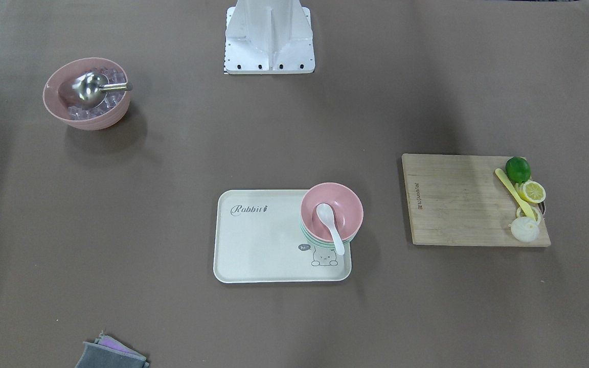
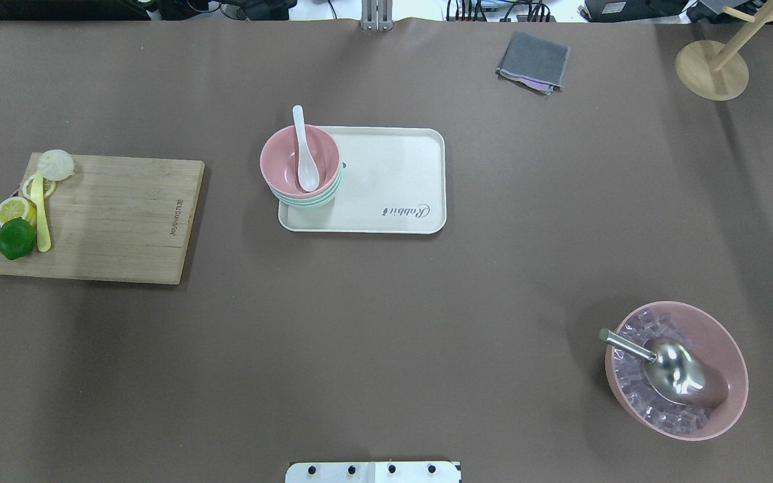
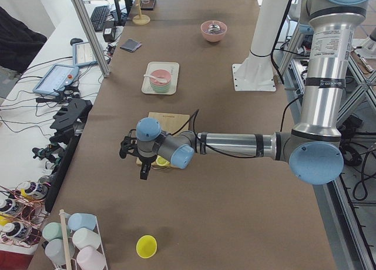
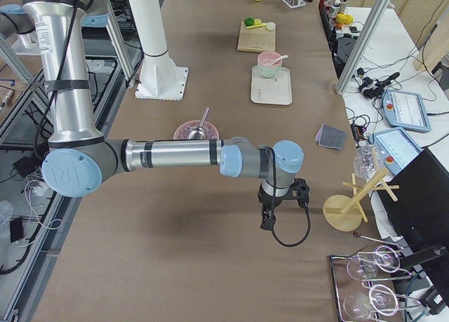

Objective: Stack pink bowl on green and place spoon

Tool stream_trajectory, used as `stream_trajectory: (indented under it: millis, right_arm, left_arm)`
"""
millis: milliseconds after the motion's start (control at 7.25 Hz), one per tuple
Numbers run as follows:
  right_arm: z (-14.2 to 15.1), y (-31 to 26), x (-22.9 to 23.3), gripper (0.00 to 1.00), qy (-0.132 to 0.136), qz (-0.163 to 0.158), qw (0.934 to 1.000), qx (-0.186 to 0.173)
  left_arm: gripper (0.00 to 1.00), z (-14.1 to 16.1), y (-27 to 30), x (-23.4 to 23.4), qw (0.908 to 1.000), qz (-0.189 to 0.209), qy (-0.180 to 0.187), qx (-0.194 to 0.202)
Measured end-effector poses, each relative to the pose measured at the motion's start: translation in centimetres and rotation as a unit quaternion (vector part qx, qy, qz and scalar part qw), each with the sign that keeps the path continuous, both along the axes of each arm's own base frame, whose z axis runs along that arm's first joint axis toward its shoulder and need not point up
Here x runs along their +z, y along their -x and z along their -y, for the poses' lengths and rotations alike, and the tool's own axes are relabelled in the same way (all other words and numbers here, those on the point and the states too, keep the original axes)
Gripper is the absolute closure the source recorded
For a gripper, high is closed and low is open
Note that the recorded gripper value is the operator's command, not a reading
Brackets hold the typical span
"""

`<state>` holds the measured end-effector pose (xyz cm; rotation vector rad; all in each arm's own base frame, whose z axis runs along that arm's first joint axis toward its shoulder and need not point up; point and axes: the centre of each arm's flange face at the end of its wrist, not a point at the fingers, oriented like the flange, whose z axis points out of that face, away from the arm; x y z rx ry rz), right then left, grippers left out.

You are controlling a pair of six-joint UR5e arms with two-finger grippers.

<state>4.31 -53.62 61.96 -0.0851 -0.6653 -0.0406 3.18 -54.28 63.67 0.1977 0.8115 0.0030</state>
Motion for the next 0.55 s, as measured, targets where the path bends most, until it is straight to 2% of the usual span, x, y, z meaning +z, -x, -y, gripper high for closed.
stream_trajectory:
  millis: [138, 276, 414, 552]
  right_arm:
    - [-0.2, 0.0, -1.3, 0.0, 0.014, 0.003, 0.9999, 0.0]
    - [-0.5, 0.0, -1.6, 0.0, 0.023, 0.009, 0.9997, 0.001]
    - [-0.7, 0.1, -1.7, 0.0, 0.028, 0.015, 0.9995, 0.003]
    - [-0.9, 0.2, -1.8, 0.0, 0.031, 0.025, 0.9992, 0.005]
  left_arm:
    - [0.02, 0.6, 1.8, 0.5, 0.9998, 0.012, 0.007, 0.015]
    - [0.02, 2.4, 4.1, -0.9, 0.9989, 0.025, 0.015, 0.036]
    - [0.02, 3.9, 6.2, -2.6, 0.9977, 0.033, 0.018, 0.057]
    - [0.02, 4.0, 7.5, -3.4, 0.9966, 0.037, 0.014, 0.073]
